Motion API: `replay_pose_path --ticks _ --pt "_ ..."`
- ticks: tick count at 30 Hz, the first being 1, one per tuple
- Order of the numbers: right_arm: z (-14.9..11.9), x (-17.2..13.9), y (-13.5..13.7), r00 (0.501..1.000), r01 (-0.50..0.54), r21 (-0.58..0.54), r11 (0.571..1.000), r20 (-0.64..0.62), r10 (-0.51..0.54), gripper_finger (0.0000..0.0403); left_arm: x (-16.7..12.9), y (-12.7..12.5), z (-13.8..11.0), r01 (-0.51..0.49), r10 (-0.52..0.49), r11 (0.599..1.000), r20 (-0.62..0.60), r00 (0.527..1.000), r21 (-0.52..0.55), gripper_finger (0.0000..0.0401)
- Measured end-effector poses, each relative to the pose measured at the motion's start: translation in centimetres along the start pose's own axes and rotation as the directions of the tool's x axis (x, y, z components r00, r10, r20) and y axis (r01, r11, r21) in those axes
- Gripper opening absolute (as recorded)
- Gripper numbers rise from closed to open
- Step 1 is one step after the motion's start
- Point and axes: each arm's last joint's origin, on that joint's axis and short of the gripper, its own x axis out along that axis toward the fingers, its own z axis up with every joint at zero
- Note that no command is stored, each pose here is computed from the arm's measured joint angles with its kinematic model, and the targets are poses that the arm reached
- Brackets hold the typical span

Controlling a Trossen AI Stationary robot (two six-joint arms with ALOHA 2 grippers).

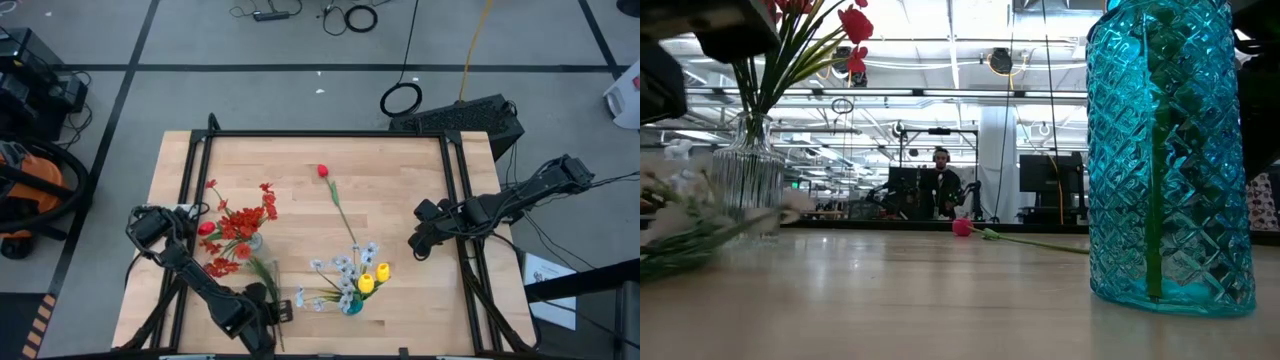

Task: Sort flowers into vase by color
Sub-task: Put the white flowers into the blue vase

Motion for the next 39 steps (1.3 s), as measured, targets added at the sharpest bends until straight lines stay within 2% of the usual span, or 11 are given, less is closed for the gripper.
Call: replay_pose_path --ticks 4,8,10,16,20,26,34,39 --pt "0.0 0.0 0.1 1.000 -0.008 0.028 1.000 0.004 0.007 0.0000 0.2 -0.5 0.3 0.003 -0.003 0.980 -0.001 1.000 0.199 0.0018" --pt "0.1 0.0 0.2 1.000 -0.021 0.083 0.996 0.009 0.020 0.0000 0.5 -1.5 1.1 -0.009 0.016 0.905 -0.013 1.000 0.426 0.0018" --pt "0.2 0.0 0.3 0.999 -0.035 0.113 0.993 0.014 0.034 0.0000 0.7 -2.1 1.5 -0.020 0.047 0.848 -0.037 0.998 0.529 0.0018" --pt "0.4 -0.1 0.9 0.995 -0.096 0.225 0.970 0.032 0.091 0.0000 1.2 -3.8 3.2 -0.006 0.131 0.638 -0.101 0.986 0.770 0.0018" --pt "0.3 -0.2 1.5 0.988 -0.157 0.294 0.943 0.034 0.154 0.0000 1.6 -4.4 4.5 -0.014 0.204 0.527 -0.110 0.973 0.850 0.0018" --pt "0.0 -0.6 2.5 0.970 -0.240 0.380 0.893 0.053 0.238 0.0000 1.9 -5.2 6.2 0.002 0.260 0.358 -0.101 0.960 0.934 0.0018" --pt "-1.0 -0.7 3.1 0.964 -0.248 0.439 0.864 0.027 0.263 0.0000 2.3 -5.9 7.2 0.127 0.323 0.246 -0.204 0.924 0.961 0.0018" --pt "-1.5 -0.4 3.5 0.968 -0.229 0.428 0.874 0.004 0.252 0.0000 2.3 -6.0 7.0 0.153 0.328 0.257 -0.235 0.915 0.954 0.0018"
